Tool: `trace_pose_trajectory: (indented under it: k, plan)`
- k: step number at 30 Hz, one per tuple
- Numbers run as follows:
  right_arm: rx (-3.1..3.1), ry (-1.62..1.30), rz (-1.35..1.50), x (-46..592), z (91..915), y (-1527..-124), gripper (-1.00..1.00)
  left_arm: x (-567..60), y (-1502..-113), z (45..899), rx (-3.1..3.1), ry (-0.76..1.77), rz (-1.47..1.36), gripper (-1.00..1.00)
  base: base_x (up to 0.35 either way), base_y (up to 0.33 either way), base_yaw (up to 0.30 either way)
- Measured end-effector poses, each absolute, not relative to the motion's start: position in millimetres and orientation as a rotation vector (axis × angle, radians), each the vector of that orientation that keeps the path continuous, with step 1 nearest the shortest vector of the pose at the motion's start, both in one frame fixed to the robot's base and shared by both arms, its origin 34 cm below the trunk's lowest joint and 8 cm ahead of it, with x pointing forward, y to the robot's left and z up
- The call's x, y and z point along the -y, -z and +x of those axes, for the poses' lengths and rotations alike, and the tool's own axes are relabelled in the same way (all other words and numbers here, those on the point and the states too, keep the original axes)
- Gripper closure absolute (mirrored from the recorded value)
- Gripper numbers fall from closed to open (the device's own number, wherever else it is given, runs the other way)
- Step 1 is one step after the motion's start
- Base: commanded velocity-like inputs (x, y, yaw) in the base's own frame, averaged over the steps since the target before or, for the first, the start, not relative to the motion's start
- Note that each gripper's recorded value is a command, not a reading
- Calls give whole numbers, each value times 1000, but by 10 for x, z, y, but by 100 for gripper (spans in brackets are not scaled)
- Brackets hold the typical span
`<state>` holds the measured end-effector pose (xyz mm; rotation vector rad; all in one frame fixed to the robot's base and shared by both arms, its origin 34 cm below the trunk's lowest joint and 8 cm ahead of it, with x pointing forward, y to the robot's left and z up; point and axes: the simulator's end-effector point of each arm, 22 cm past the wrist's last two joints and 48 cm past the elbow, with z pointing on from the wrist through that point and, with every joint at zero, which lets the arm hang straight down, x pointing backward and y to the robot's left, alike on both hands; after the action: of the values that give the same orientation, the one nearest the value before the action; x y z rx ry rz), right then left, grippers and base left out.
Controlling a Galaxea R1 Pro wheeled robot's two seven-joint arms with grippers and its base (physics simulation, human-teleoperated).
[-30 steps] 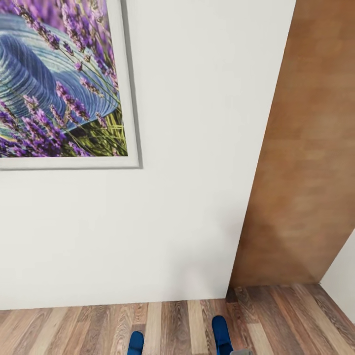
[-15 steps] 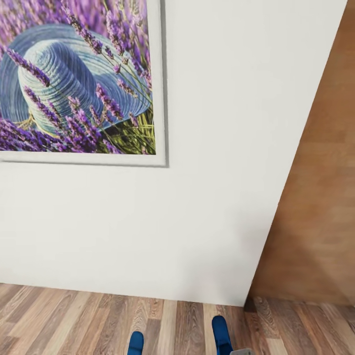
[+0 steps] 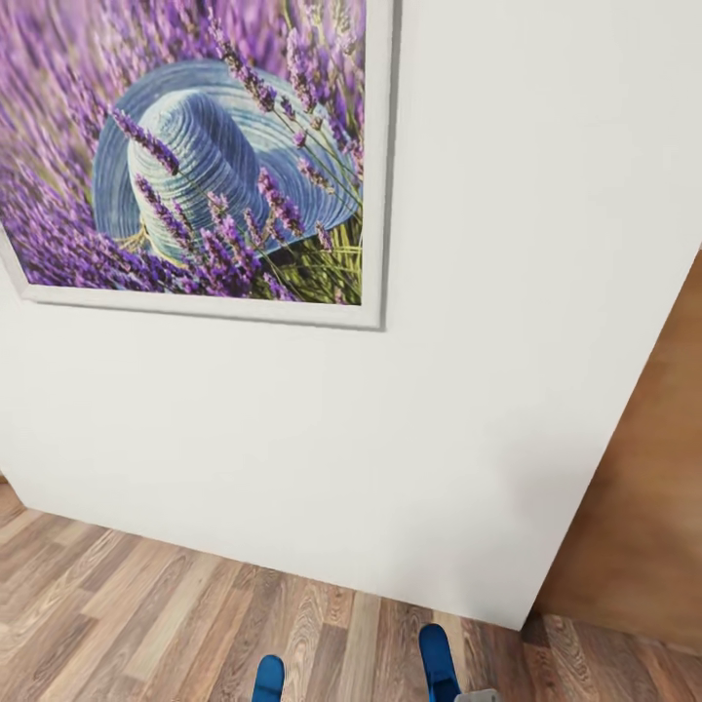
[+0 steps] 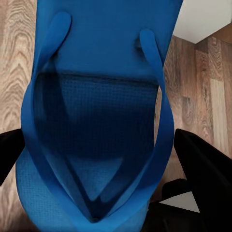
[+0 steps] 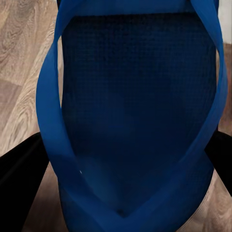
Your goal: In the bedroom, move the book from the bed onto either nightstand, and place the two sandals side by side next to the bed.
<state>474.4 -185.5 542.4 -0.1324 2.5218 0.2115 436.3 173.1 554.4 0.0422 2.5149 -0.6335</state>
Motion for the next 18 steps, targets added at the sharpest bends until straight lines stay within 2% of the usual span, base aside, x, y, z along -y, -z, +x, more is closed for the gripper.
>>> trace_pose_trajectory:
  k: [18]
  plan:
    - [-2522, -212, -132, 1854, 4744, -5424, 100, -1731, -5544, 4363, -2515, 633, 42, 100, 0, 0, 291]
